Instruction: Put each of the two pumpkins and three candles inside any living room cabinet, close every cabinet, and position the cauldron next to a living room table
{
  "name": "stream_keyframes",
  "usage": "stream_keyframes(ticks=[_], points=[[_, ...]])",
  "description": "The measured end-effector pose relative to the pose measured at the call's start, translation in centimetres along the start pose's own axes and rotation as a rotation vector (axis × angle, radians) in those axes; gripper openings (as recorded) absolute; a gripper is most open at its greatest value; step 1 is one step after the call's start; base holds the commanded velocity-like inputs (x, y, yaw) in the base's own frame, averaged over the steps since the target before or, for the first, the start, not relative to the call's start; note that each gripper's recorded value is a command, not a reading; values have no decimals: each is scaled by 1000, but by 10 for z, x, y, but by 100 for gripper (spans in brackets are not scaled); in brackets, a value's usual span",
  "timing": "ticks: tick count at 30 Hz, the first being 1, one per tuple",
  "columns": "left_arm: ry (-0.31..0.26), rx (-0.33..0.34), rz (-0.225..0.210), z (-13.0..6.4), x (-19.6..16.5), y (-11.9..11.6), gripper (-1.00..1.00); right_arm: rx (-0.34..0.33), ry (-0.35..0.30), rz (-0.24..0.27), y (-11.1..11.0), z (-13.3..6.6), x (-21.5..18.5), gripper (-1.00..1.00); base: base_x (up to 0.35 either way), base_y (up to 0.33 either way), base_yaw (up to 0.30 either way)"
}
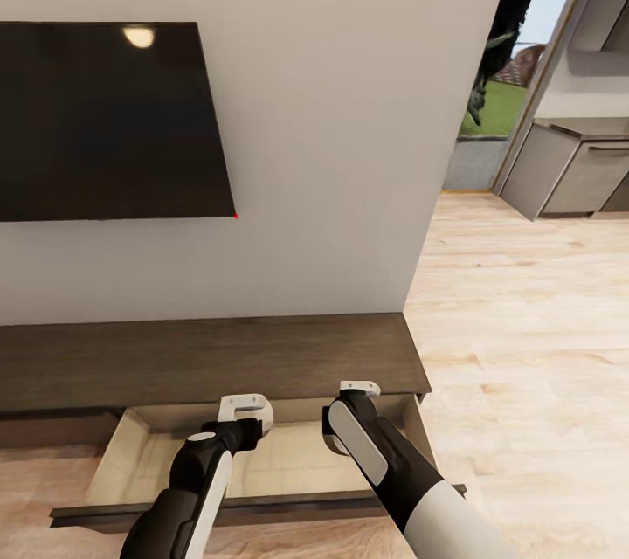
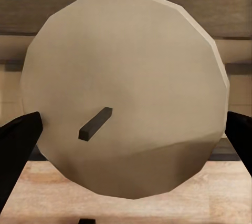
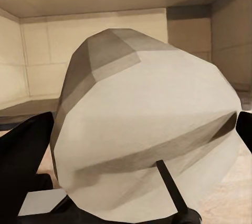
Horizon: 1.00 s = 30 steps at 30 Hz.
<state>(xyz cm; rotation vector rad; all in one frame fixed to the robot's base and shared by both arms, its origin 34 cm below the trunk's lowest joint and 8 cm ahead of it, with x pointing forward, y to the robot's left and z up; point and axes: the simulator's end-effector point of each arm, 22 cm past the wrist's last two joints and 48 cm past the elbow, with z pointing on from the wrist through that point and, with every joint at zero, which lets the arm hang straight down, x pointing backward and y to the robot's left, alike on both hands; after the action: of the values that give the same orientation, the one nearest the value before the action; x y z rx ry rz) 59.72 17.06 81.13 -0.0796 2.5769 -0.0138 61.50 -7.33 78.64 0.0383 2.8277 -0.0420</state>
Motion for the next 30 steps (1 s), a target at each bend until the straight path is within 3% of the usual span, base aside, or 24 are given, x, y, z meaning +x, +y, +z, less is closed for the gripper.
stream_keyframes(ticks=[18, 24, 30], points=[[0, 2, 0, 18, 5, -1, -100, 3, -8, 3, 0, 18, -1, -100, 0, 0, 0], [-5, 33, 42, 21, 7, -21, -100, 3, -10, 5, 0, 25, -1, -100, 0, 0, 0], [-1, 28, 53, 27, 11, -22, -100, 1, -11, 6, 1, 31, -1, -100, 0, 0, 0]])
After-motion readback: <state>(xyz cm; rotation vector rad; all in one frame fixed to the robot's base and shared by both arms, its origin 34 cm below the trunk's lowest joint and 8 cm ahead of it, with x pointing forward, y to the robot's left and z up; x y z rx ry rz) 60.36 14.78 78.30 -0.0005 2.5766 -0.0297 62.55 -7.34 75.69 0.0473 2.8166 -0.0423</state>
